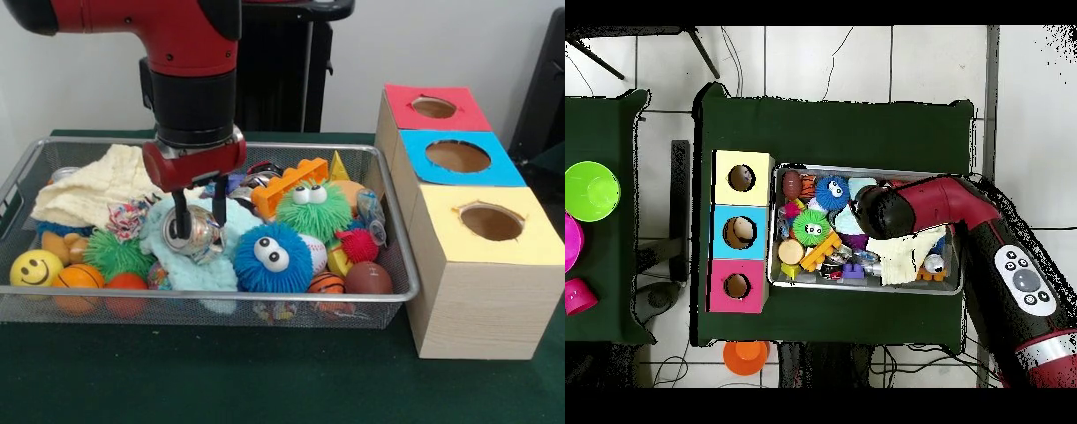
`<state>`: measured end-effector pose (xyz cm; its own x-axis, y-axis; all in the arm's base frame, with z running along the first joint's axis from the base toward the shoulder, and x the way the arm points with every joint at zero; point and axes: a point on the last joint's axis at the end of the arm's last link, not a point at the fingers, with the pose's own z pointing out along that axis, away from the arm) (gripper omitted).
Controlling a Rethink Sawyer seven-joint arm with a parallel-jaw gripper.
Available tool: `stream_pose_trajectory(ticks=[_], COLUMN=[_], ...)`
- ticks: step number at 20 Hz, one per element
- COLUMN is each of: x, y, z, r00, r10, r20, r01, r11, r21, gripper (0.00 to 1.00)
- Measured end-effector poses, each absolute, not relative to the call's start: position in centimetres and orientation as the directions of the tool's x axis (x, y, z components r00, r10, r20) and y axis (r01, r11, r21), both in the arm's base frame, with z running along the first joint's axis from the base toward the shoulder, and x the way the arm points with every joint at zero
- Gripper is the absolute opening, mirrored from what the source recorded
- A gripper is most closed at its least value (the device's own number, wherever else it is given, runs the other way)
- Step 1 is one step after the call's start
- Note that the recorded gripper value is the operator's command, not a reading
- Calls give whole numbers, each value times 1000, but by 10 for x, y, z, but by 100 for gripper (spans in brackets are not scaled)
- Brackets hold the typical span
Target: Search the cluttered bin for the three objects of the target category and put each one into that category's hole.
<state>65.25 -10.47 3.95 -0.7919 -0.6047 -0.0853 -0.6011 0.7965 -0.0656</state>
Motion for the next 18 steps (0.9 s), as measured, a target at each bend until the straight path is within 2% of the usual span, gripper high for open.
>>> stream_pose_trajectory(ticks=[8,18], x=[638,634], y=[-106,-83], z=[44,43], r00=[-766,-744], r10=[-642,-664], r20=[29,73], r01=[-642,-663], r11=[767,748], r21=[-1,35], gripper=[0,0])
